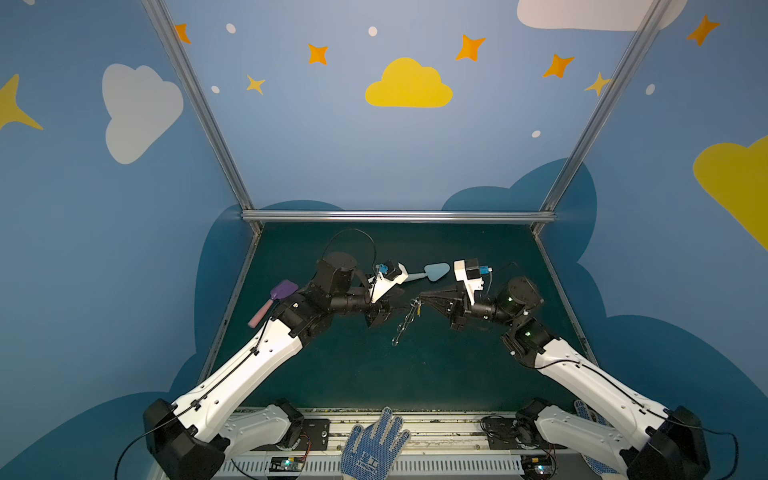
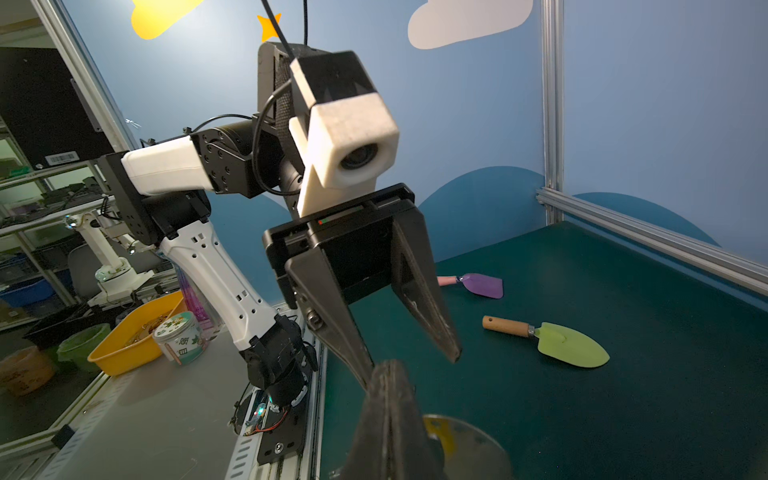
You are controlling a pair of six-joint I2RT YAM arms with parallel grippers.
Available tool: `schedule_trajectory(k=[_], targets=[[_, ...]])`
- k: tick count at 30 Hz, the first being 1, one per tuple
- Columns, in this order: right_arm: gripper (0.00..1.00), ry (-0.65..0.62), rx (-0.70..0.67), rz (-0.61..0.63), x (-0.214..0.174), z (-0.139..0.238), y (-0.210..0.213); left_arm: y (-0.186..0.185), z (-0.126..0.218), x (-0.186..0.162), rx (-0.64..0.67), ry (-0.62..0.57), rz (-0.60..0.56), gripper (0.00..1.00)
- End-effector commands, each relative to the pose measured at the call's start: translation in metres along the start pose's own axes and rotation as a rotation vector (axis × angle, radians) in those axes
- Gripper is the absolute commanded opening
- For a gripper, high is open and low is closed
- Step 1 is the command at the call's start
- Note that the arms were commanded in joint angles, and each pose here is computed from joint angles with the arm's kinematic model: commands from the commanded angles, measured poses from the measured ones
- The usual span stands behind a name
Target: Put the keys on the keyring
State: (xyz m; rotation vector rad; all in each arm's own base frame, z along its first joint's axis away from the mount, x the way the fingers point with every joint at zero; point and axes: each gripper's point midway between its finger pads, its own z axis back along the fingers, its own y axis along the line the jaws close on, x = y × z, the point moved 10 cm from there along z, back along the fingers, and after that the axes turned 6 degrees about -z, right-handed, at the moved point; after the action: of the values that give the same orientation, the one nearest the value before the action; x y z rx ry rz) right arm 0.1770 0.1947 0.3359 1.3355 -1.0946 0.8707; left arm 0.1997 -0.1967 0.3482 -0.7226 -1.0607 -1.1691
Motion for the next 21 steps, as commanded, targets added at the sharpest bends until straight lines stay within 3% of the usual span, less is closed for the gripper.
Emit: schedule_trajectory(k=[1, 6, 11, 21], targets=[[0.00, -0.019, 0.058, 0.031, 0.013, -0.002, 0.008, -0.002, -0.002, 0.004, -0.037, -0.045, -0.056, 0.48], [0.00, -0.022, 0.054, 0.034, 0.012, -0.002, 0.008, -0.004, -0.008, 0.003, -0.102, -0.040, -0.059, 0.40], [0.00, -0.016, 0.008, 0.034, 0.010, -0.002, 0.004, -0.008, -0.011, 0.006, -0.145, -0.030, -0.072, 0.04], [0.00, -0.048, -0.180, -0.006, 0.008, 0.001, -0.010, -0.027, -0.019, 0.000, -0.107, 0.034, -0.119, 0.04]])
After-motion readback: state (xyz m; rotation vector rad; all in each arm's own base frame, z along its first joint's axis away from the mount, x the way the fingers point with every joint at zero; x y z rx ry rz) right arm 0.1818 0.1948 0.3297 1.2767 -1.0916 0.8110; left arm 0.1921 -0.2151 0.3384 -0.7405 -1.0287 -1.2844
